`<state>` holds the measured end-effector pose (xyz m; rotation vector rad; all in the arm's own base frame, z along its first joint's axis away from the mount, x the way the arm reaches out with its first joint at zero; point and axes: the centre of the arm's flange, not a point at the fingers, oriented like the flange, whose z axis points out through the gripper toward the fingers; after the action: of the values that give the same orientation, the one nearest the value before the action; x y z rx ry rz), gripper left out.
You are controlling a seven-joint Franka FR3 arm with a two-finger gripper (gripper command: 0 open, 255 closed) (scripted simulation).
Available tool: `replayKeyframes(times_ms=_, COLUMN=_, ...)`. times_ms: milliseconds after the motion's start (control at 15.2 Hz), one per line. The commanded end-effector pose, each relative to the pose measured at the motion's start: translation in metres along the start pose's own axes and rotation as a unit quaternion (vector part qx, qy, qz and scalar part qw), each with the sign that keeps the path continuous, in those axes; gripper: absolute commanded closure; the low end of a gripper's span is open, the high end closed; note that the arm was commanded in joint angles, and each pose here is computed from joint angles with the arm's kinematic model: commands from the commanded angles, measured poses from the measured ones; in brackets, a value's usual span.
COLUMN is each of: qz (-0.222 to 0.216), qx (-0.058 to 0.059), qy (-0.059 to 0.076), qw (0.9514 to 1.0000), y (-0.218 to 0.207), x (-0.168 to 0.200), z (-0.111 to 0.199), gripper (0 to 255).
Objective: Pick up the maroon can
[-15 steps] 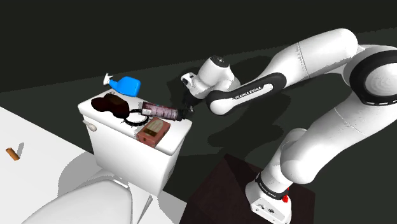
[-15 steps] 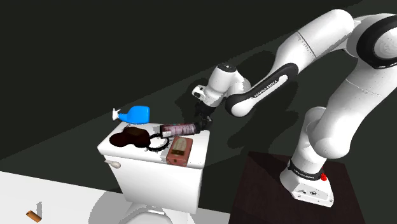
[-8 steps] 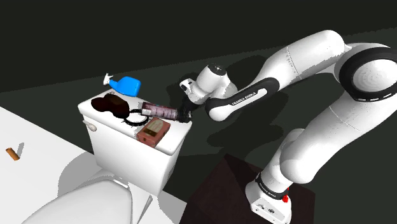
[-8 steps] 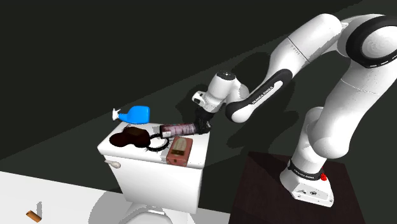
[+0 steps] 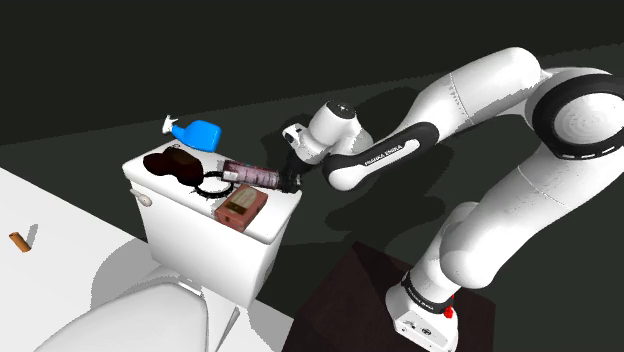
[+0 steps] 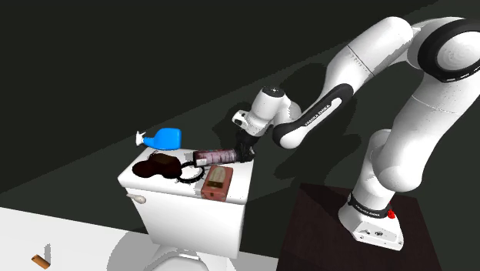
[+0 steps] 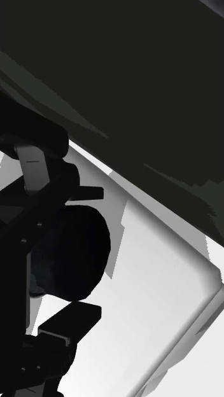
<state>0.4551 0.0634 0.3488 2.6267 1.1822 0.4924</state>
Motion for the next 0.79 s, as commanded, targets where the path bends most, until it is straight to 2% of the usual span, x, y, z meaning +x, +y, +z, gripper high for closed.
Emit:
replayKeyframes(times_ms=0, qz=0.000, qx=0.000, qy=0.000, qw=1.0000, y=0.000, x=0.000, z=0.000, gripper=255)
replayKeyframes(times_ms=726, qz=0.000, qx=0.000, qy=0.000, qw=1.0000, y=0.019, x=0.012, z=-0.054, gripper=255)
